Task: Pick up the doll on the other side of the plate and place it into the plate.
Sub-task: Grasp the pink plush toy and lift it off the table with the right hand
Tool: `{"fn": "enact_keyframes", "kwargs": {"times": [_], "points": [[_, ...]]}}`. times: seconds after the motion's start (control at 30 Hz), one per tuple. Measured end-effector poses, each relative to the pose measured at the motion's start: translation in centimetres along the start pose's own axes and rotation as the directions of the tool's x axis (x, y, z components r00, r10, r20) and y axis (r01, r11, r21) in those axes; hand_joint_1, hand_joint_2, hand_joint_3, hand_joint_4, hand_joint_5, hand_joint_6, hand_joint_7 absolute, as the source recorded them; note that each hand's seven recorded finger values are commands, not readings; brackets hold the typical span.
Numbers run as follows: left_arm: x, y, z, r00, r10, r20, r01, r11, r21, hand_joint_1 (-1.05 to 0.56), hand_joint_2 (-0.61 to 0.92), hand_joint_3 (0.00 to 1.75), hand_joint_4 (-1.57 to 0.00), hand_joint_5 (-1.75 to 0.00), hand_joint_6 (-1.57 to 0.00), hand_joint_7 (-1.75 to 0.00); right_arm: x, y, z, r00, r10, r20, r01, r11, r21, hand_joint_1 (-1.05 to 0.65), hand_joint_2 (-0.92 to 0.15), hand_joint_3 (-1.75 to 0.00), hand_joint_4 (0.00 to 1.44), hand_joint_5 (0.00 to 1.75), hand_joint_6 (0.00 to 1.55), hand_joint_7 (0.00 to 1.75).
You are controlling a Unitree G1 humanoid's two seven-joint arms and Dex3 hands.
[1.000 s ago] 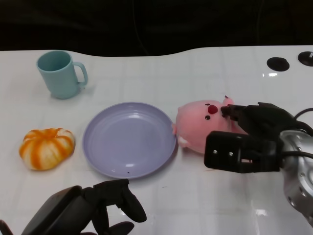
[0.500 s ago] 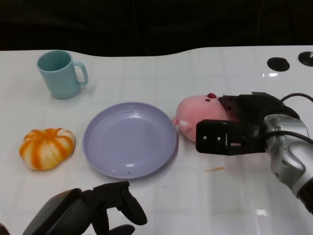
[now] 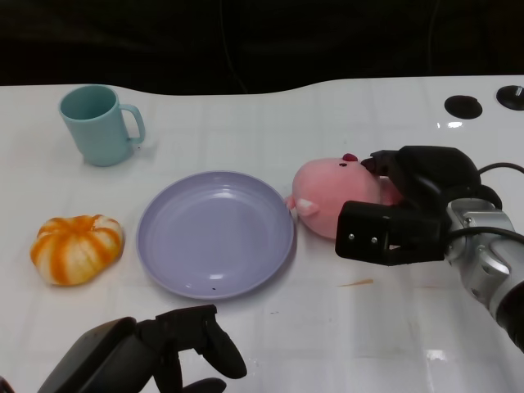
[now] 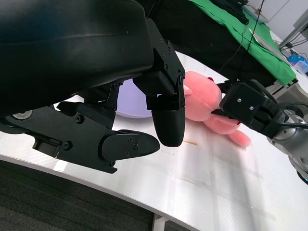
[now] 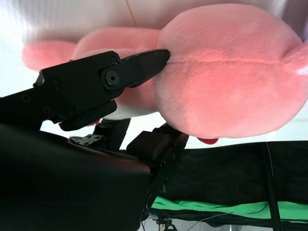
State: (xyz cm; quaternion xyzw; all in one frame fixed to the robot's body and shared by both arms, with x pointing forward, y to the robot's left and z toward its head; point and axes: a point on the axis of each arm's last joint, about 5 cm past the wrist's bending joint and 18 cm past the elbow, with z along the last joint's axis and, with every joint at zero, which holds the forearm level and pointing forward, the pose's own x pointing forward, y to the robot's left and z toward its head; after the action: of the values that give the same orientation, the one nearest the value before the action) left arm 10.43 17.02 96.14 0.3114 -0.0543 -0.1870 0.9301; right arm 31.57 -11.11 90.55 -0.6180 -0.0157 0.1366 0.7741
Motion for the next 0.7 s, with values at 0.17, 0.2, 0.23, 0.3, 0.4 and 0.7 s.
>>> {"fn": "enact_keyframes", "kwargs": {"times": [0.17,0.2,0.23,0.3,0.4,0.7], "points": [[-0.02,-0.04,0.06,1.000,0.001,-0.004,-0.001,1.000,0.017,-0.24,0.91,0.42,-0.60,-1.74,-0.66,-1.05,0.53,-0.35,0.49,0.999,0.038,0.010,-0.037,0.996,-0.082,-0.40,-0.92,-0.21,0.86,0.98,1.01,0.01],[-0.02,-0.05,0.07,1.000,0.001,-0.004,-0.001,1.000,0.016,-0.24,0.92,0.42,-0.60,-1.74,-0.66,-1.05,0.62,-0.42,0.60,0.999,0.046,0.005,-0.045,0.995,-0.091,-0.41,-0.92,-0.21,0.87,0.95,1.00,0.00],[-0.01,-0.07,0.08,1.000,0.002,-0.004,-0.002,1.000,0.013,-0.24,0.92,0.42,-0.60,-1.74,-0.66,-1.05,0.68,-0.48,0.68,0.999,0.054,0.001,-0.053,0.994,-0.100,-0.41,-0.92,-0.22,0.86,0.97,0.99,0.00],[0.01,-0.11,0.11,1.000,0.005,-0.005,-0.005,1.000,0.008,-0.24,0.92,0.42,-0.61,-1.74,-0.66,-1.06,0.72,-0.48,0.74,0.998,0.058,-0.005,-0.058,0.992,-0.108,-0.40,-0.92,-0.24,0.84,1.15,1.01,0.01],[0.01,-0.10,0.11,1.000,0.005,-0.005,-0.005,1.000,0.007,-0.24,0.92,0.42,-0.61,-1.74,-0.66,-1.06,0.72,-0.46,0.67,0.999,0.054,-0.009,-0.054,0.993,-0.101,-0.35,-0.92,-0.18,0.81,1.57,1.11,0.05],[0.01,0.00,0.08,1.000,0.010,-0.006,-0.010,1.000,0.008,-0.23,0.91,0.42,-0.60,-1.72,-0.65,-1.05,0.28,-0.13,0.09,0.999,-0.026,-0.031,0.028,0.998,0.051,-0.30,-0.92,-0.28,0.82,1.74,0.96,0.70]]}}
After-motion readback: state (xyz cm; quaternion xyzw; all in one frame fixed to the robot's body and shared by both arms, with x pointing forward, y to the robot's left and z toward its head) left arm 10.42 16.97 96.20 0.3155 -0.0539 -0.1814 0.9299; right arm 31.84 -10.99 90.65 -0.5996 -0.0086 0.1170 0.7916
